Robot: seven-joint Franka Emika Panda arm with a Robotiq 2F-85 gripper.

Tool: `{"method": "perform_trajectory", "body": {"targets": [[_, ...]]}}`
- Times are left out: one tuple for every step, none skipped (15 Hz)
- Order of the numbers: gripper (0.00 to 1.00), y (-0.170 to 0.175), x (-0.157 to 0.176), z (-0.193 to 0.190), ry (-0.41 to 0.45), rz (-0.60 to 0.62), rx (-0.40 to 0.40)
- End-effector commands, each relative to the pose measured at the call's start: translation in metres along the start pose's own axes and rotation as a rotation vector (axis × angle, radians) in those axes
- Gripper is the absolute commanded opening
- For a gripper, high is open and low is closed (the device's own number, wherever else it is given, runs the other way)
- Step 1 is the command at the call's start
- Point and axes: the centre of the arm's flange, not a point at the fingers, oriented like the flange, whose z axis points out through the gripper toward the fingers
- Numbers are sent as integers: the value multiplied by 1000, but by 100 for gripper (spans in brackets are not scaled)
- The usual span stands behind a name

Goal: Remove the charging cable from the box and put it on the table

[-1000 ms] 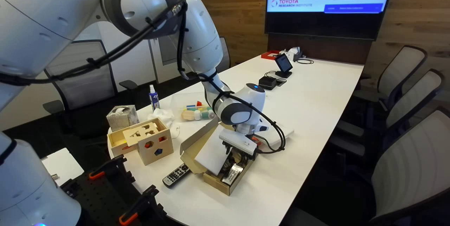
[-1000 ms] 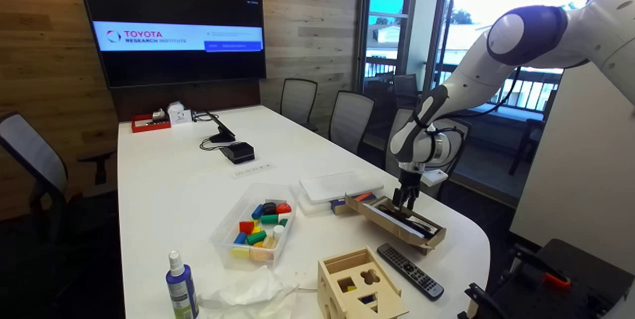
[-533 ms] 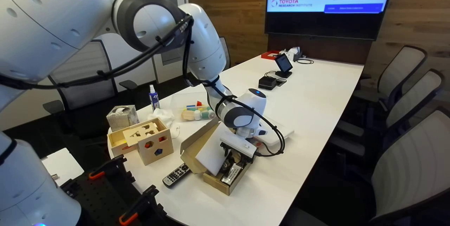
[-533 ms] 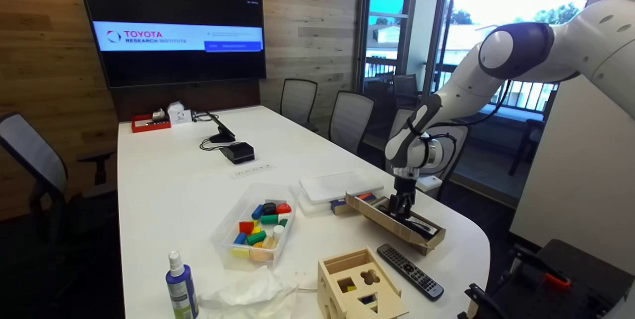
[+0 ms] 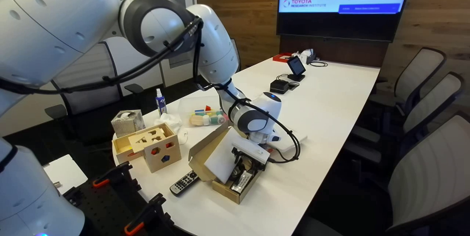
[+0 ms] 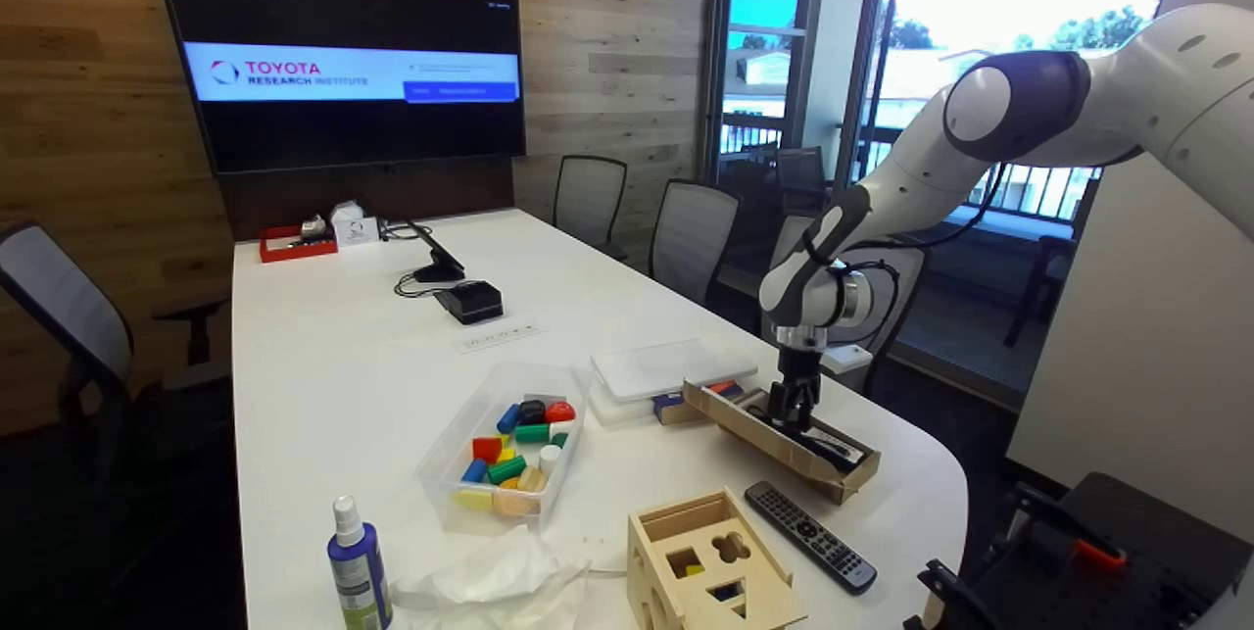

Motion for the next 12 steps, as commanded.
{"method": "perform_trajectory", "body": {"targets": [[100,11,-1,14,-32,35,24],[100,13,-5,15,-31,45,28],[100,15,-7,15,-32,51,29],[100,17,-11,16,-35,59,29],[100,20,-14,16,-39,68,29],[100,23,-17,17,-36,73,34],[100,26,-20,18,-41,83,33],[100,28,-23,20,-49,92,32],[95,31,-24,23,-57,98,32],[72,33,-24,26,-62,100,34],[70,33,-23,25,-64,100,32],[68,32,-22,24,-66,100,32]]}}
